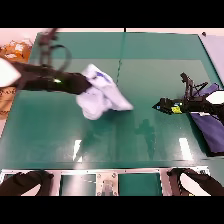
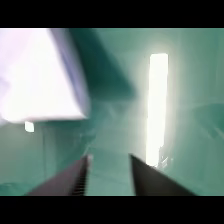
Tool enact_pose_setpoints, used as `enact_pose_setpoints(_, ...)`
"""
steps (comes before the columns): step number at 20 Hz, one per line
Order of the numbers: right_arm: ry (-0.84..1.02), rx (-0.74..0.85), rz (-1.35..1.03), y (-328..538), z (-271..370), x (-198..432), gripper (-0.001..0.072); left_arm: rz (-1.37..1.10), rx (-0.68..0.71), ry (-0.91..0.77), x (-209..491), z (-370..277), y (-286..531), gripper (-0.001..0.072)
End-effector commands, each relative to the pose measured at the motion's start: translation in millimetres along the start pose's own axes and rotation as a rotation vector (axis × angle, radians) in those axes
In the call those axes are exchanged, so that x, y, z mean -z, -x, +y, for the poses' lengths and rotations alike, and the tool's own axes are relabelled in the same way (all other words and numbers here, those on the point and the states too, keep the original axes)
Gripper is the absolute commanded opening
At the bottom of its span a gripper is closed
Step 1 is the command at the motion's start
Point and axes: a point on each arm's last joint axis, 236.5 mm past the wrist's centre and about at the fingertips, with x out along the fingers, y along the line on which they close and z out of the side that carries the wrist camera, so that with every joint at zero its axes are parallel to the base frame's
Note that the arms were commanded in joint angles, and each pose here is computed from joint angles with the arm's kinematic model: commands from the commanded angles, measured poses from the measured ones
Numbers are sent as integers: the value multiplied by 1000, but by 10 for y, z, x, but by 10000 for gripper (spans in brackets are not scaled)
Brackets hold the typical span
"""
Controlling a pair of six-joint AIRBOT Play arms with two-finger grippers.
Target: Fold the shirts.
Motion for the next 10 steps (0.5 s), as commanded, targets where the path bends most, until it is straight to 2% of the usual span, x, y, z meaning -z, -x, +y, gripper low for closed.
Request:
enact_pose_setpoints(1, -5, -4, -3, 4, 6, -8, 435, 151, 40, -5, 352, -203, -639, 720)
enact_pose_setpoints(4, -19, 2, -30, 74, -41, -103, 437, 284, -19, 57, 602, 128, -930, 713)
enact_pose_setpoints(7, -111, 26, -72, 180, -269, -204, 437, 310, -76, 137, 559, 553, -777, 713)
enact_pose_setpoints(10, -200, 55, -91, 198, -567, -193, 436, 435, -108, 196, 805, 848, -560, 713)
